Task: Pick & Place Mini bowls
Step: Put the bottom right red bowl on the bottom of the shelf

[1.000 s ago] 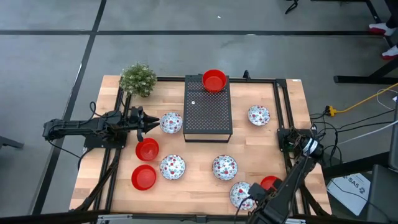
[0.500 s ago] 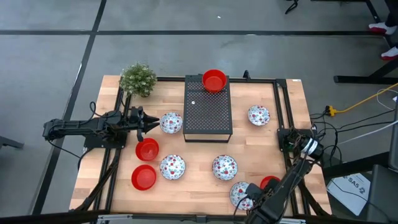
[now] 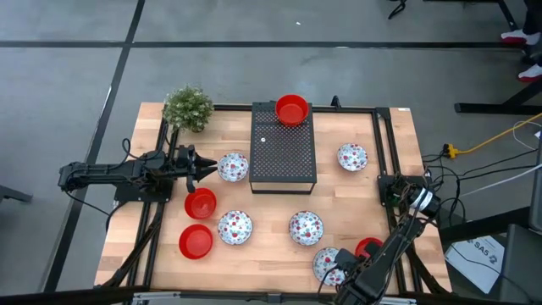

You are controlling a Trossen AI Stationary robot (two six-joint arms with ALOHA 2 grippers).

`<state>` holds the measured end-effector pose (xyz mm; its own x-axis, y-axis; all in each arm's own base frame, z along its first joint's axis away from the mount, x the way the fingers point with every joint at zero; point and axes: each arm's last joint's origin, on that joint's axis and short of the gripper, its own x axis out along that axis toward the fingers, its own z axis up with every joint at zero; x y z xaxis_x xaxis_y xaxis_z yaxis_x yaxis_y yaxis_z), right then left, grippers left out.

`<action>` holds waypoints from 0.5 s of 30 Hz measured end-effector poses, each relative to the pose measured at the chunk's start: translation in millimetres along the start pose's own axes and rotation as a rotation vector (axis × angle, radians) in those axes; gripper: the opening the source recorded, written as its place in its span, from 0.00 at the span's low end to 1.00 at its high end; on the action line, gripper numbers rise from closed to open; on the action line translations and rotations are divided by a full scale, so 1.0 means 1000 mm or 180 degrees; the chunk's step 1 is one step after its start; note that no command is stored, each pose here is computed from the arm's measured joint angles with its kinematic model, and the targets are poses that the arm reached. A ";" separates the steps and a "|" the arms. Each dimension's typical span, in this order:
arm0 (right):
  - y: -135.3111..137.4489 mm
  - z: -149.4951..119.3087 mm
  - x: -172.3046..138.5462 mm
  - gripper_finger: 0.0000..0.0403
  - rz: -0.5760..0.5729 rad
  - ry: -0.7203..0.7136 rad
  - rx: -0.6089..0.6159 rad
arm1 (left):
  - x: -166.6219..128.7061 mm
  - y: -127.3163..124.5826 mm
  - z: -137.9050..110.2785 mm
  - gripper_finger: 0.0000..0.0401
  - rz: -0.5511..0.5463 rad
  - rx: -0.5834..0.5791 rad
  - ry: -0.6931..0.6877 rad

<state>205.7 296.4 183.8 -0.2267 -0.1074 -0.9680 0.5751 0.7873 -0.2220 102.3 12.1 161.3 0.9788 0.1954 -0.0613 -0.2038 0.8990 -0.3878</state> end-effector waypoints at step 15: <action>0.007 -0.002 -0.014 0.01 0.0227 0.0005 0.0144 | 0.000 0.000 0.000 0.30 -0.0001 0.0000 0.0000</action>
<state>211.4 304.4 195.8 -0.1852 -0.0510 -0.9814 0.6248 0.7647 -0.1577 102.2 12.0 161.4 0.9789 0.1951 -0.0611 -0.2034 0.8990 -0.3879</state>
